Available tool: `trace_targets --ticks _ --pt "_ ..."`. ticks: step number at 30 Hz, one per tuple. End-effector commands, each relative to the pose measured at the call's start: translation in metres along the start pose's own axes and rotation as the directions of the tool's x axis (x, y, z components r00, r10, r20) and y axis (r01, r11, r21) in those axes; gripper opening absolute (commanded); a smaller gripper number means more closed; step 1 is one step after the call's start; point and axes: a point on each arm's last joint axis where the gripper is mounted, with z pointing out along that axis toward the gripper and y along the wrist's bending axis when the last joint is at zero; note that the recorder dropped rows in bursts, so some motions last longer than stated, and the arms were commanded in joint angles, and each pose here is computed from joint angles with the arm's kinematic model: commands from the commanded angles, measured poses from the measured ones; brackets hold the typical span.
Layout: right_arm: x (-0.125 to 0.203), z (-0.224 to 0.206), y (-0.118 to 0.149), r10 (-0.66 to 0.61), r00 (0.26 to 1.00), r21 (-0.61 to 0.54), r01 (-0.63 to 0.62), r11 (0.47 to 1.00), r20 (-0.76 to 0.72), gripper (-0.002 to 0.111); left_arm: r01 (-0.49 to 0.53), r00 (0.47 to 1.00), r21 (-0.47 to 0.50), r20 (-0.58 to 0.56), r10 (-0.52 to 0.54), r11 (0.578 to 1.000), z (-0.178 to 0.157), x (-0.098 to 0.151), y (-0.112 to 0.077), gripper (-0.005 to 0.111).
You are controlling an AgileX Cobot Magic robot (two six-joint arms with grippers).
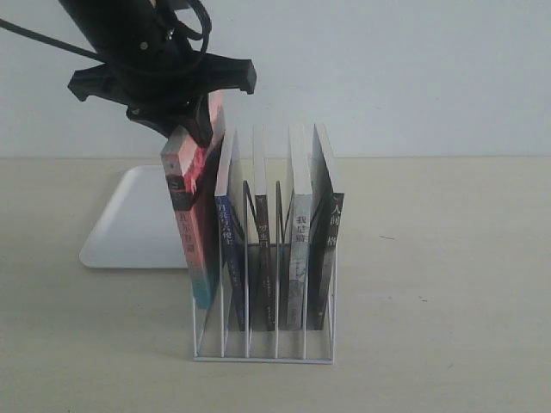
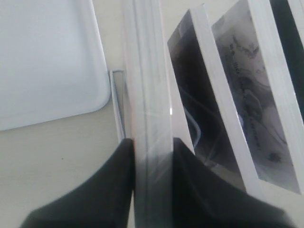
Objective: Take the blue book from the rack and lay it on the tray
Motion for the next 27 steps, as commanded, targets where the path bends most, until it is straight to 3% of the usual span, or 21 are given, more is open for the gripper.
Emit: trace_targets --ticks 1,8,16,23,27 --pt "-0.001 0.0 -0.001 -0.012 1.0 0.008 0.012 1.0 0.008 0.0 0.006 1.0 0.006 0.017 -0.006 1.0 0.002 0.001 -0.001 0.004" --pt "-0.001 0.0 -0.001 -0.012 1.0 0.008 0.012 1.0 0.008 0.0 0.032 0.999 0.011 0.012 -0.032 0.999 0.005 0.003 -0.002 0.006" --pt "-0.001 0.0 -0.001 -0.012 1.0 0.008 0.012 1.0 0.008 0.0 0.031 0.999 0.024 0.044 -0.032 0.999 0.005 0.0 -0.003 0.037" --pt "-0.001 0.0 -0.001 -0.012 1.0 0.008 0.012 1.0 0.008 0.0 0.028 0.998 0.032 0.047 -0.03 0.999 -0.006 0.002 -0.002 0.039" --pt "-0.001 0.0 -0.001 -0.012 1.0 0.008 0.012 1.0 0.008 0.0 -0.02 0.996 0.091 0.091 0.012 0.996 -0.023 0.002 -0.006 0.039"
